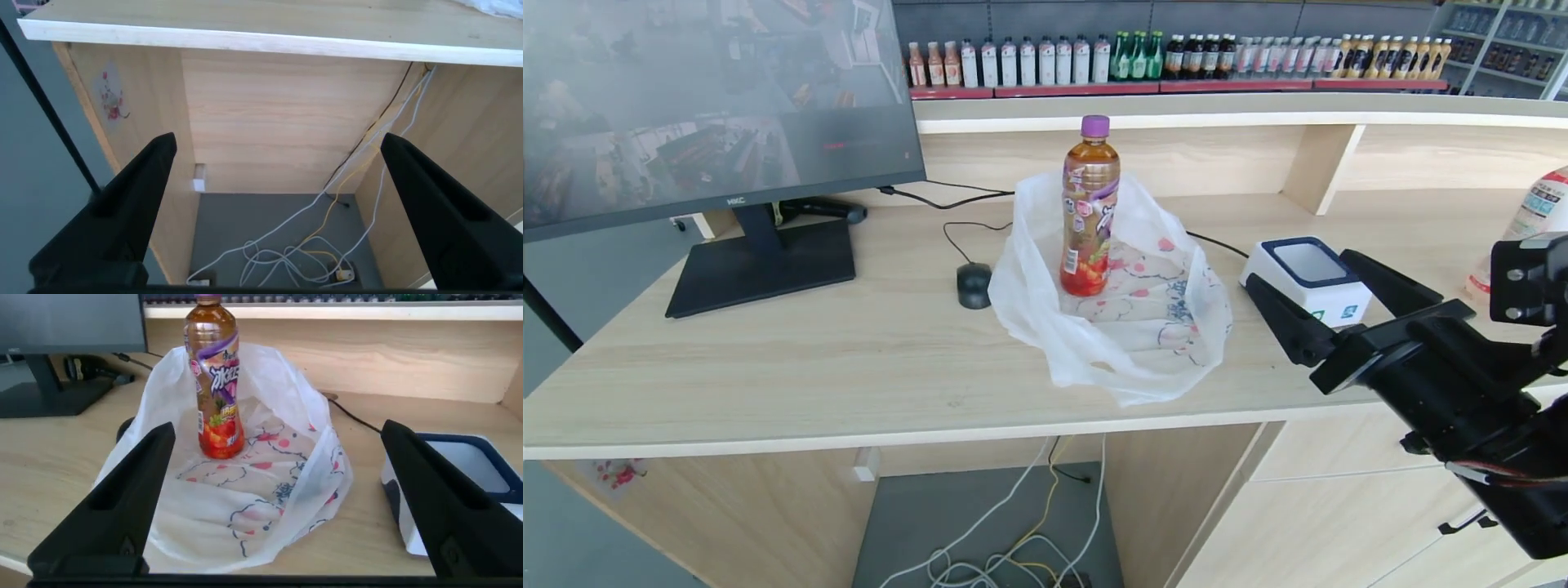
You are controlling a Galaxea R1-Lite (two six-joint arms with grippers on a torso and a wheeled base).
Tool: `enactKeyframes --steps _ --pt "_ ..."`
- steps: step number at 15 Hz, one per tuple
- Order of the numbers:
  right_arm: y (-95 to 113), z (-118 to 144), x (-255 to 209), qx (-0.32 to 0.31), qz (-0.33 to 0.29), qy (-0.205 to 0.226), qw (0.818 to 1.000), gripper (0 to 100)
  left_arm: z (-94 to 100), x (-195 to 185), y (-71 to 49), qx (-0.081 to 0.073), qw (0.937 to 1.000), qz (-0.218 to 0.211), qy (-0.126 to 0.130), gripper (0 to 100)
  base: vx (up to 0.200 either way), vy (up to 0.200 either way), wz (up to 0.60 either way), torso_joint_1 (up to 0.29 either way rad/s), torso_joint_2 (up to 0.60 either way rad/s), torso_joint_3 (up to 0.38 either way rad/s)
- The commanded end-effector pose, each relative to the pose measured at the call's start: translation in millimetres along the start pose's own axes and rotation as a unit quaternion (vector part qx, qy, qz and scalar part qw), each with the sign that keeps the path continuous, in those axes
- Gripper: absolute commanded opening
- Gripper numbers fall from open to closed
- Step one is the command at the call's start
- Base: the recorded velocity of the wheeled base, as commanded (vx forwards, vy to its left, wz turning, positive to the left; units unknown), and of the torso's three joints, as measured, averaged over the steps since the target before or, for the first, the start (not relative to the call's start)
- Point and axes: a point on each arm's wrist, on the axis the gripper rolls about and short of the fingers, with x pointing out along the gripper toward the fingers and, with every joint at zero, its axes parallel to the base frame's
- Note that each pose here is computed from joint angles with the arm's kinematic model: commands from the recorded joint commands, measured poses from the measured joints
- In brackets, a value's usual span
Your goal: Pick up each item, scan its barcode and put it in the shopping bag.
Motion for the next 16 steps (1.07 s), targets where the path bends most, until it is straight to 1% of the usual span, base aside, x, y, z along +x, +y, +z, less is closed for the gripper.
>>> enactKeyframes --steps 1,5,8,11,16 --pt "0 1 0 0.000 0.000 -0.002 1.000 100 0.1 0 0.0 -0.001 1.0000 0.001 -0.001 100 0.000 -0.200 0.00 0.002 0.00 0.007" --pt "0 2 1 0.000 0.000 -0.005 1.000 100 0.1 0 0.0 -0.001 1.0000 0.001 -0.001 100 0.000 -0.200 0.00 0.002 0.00 0.001" --pt "0 5 8 0.002 -0.003 -0.015 1.000 100 0.1 0 0.0 -0.001 1.0000 0.001 -0.001 100 0.000 -0.200 0.00 0.006 0.00 0.002" --pt "1 3 9 0.001 -0.001 -0.013 1.000 100 0.1 0 0.0 -0.001 1.0000 0.001 -0.001 100 0.000 -0.200 0.00 0.002 0.00 0.005" --pt "14 1 16 0.010 0.022 -0.013 1.000 100 0.1 0 0.0 -0.004 1.0000 0.001 -0.001 100 0.000 -0.200 0.00 0.002 0.00 0.004"
